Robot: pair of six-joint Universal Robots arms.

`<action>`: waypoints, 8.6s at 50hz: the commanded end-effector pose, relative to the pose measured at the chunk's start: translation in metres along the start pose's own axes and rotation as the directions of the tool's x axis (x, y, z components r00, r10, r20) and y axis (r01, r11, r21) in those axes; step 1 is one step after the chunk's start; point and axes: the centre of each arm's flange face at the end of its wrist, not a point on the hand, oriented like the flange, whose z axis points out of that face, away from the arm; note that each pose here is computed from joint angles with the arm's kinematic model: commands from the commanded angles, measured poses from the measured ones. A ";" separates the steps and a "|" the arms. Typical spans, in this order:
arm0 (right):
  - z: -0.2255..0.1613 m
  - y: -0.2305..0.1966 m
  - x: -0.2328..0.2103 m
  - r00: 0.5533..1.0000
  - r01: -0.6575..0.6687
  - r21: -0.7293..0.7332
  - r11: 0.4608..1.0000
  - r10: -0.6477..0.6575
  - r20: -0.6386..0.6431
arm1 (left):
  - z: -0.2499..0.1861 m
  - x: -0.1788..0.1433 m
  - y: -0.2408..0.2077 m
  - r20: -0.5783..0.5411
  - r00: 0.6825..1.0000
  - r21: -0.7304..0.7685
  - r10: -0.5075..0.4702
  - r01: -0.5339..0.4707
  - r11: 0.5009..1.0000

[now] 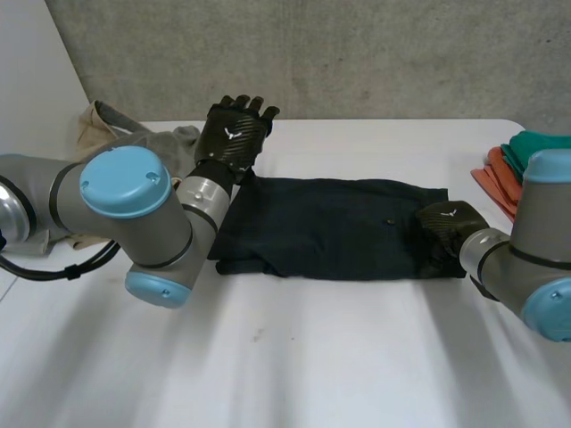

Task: Fold the laundry.

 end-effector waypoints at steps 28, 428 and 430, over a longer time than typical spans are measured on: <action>-0.011 -0.006 0.040 0.983 0.116 0.124 0.985 -0.096 -0.158 | -0.021 -0.012 -0.022 0.010 0.999 0.008 -0.032 0.032 0.999; -0.044 0.005 -0.143 0.955 -0.206 -0.005 0.978 0.202 0.218 | -0.087 0.006 0.073 -0.041 0.980 -0.350 -0.197 0.170 0.921; -0.042 0.003 -0.145 0.954 -0.208 0.017 0.978 0.199 0.223 | -0.084 0.004 0.072 -0.037 0.980 -0.343 -0.195 0.171 0.924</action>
